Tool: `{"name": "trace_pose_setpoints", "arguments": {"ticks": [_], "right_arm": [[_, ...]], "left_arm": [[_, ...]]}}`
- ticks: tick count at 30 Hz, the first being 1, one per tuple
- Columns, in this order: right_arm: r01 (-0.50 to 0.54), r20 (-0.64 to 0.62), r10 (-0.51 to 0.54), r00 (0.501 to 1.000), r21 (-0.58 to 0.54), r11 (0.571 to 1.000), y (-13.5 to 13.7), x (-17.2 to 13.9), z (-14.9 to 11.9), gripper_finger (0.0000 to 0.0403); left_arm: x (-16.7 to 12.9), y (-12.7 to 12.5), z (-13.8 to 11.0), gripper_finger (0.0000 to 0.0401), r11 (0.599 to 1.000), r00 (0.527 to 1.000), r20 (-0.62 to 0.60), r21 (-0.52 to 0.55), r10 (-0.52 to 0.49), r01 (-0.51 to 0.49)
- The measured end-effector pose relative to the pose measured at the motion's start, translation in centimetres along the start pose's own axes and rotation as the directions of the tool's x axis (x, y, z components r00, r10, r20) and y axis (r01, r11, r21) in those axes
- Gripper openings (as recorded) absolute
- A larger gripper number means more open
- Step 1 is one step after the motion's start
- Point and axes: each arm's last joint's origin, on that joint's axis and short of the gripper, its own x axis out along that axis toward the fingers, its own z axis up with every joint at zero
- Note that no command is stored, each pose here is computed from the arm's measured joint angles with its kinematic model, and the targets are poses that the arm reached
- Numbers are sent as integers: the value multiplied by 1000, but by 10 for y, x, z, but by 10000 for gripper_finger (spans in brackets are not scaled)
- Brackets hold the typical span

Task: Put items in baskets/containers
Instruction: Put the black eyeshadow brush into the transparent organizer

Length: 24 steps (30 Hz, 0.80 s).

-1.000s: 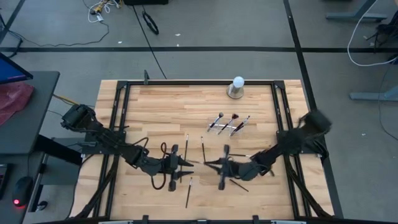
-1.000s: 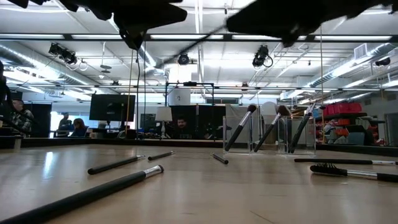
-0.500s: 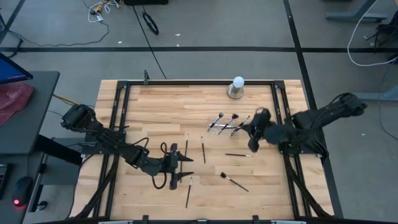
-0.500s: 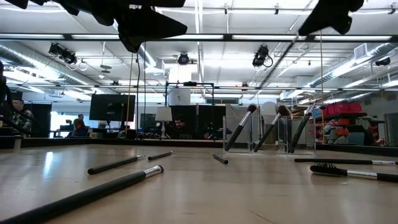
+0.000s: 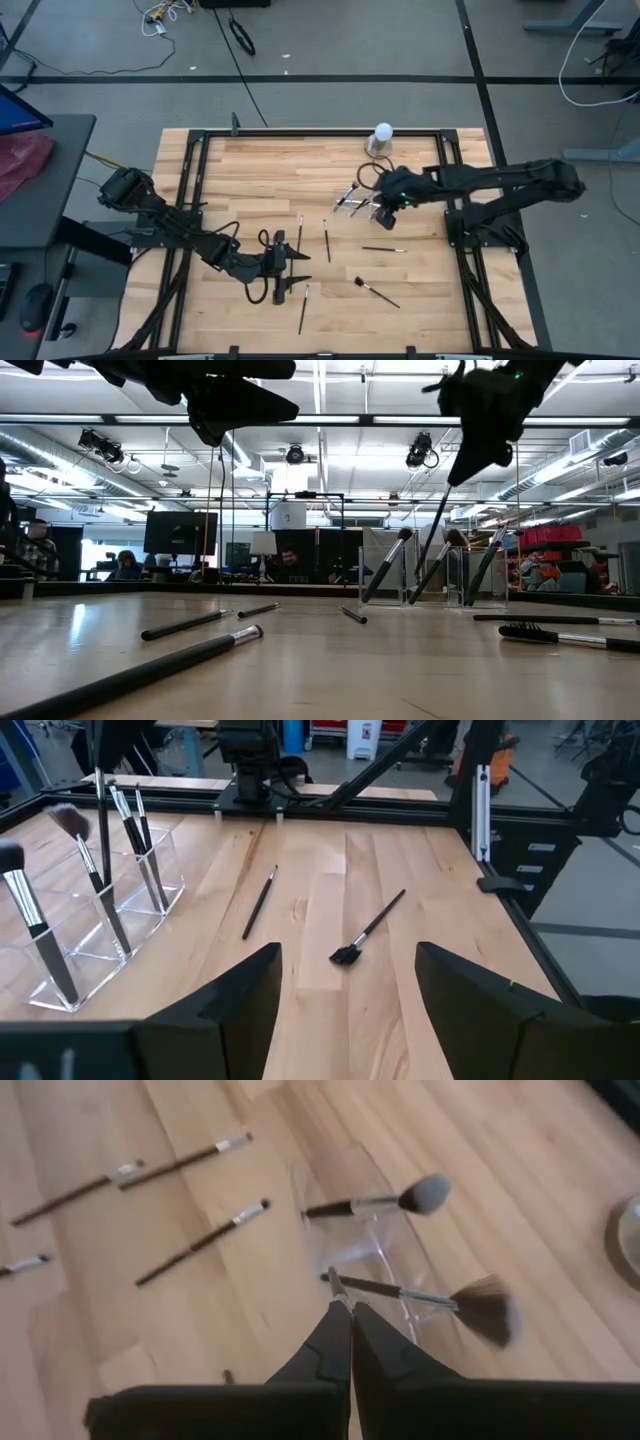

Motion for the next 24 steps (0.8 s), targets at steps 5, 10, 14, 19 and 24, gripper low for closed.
{"name": "trace_pose_setpoints", "arguments": {"ticks": [5,10,14,19,24], "right_arm": [[-12,-35,12,999,1,1000,-3,16,5,0],[-11,-30,12,999,15,1000,-5,22,8,24],[-3,-27,3,1000,22,1000,-8,22,9,71],[128,11,-128,992,27,991,-20,19,11,142],[152,109,-157,982,48,987,-23,-3,12,180]], "left_arm": [[0,0,0,236,1000,1000,0,0,0,0],[0,0,0,236,1000,1000,-1,0,0,0],[0,0,0,236,1000,1000,-1,0,0,0],[0,0,0,236,1000,1000,-1,0,-1,1],[0,0,-1,236,1000,1000,-9,-18,0,0]]}}
